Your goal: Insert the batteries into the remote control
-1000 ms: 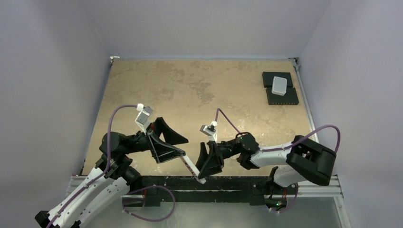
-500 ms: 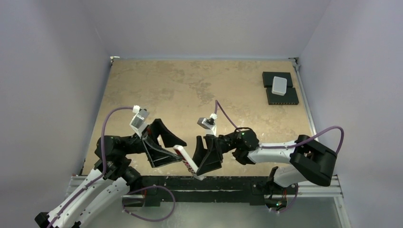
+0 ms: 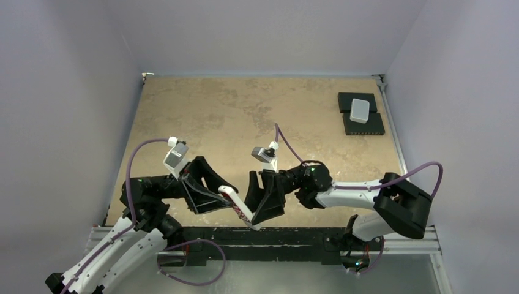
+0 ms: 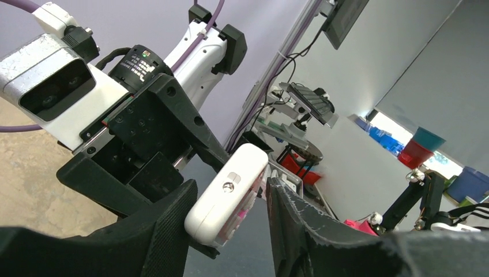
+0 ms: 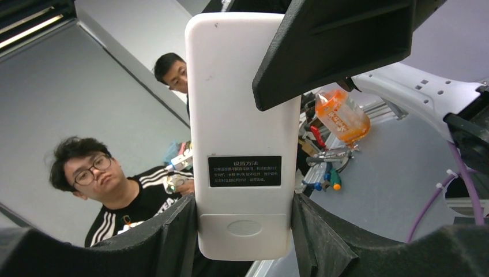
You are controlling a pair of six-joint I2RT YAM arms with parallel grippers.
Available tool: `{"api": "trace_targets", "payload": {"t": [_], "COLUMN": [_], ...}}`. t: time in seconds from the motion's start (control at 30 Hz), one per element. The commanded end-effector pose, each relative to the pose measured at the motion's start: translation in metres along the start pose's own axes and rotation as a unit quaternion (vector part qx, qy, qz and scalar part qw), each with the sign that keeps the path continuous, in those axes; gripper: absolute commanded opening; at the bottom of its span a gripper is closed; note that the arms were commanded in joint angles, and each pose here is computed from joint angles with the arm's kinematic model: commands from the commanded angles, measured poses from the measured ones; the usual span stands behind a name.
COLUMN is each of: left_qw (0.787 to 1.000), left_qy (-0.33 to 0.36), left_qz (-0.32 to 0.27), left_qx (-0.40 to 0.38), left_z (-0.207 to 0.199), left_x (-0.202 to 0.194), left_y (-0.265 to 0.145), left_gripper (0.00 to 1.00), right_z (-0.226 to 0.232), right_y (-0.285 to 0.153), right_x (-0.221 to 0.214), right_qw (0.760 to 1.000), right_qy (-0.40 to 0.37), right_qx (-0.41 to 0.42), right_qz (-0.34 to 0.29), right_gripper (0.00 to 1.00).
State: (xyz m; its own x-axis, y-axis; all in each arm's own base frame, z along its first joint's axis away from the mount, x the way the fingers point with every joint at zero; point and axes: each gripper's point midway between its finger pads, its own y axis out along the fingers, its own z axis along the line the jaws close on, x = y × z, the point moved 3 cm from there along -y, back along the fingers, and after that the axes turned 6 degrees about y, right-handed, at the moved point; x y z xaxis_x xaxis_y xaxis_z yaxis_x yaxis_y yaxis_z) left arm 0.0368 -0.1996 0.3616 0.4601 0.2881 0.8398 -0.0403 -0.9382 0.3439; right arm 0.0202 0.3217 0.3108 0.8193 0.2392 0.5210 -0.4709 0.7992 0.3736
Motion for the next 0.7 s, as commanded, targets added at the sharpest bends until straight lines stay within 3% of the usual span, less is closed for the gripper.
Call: {"api": "trace_targets", "payload": {"t": [0.0,0.1,0.2,0.23,0.47,0.67], "left_qw": [0.999,0.999,0.999,0.999,0.999,0.998], "left_qy": [0.02,0.021,0.021,0.021,0.021,0.022], "left_qz": [-0.009,-0.01,-0.014,-0.015,-0.03,-0.037], "left_qx": [-0.044,-0.045,-0.046,-0.046,-0.039,-0.036], "left_z": [-0.016,-0.017,-0.017,-0.017,-0.014,-0.014], "left_x": [0.005,0.006,0.007,0.008,0.012,0.014], "left_y": [-0.001,0.0,0.001,0.001,0.002,0.002], "left_gripper": [0.42,0.3,0.05,0.0,0.0,0.0], "right_z": [0.043,0.042,0.041,0.041,0.041,0.043], "right_y": [0.002,0.002,0.002,0.002,-0.002,-0.01], "right_x": [0.008,0.009,0.01,0.01,0.004,-0.007], "right_qw": [0.986,0.986,0.986,0.986,0.987,0.988], "right_qy": [-0.133,-0.132,-0.13,-0.13,-0.127,-0.129], "right_qx": [0.1,0.1,0.1,0.099,0.095,0.088], "right_qz": [-0.017,-0.02,-0.022,-0.023,-0.019,-0.018], "right_gripper": [0.35,0.36,0.36,0.37,0.45,0.61]}}
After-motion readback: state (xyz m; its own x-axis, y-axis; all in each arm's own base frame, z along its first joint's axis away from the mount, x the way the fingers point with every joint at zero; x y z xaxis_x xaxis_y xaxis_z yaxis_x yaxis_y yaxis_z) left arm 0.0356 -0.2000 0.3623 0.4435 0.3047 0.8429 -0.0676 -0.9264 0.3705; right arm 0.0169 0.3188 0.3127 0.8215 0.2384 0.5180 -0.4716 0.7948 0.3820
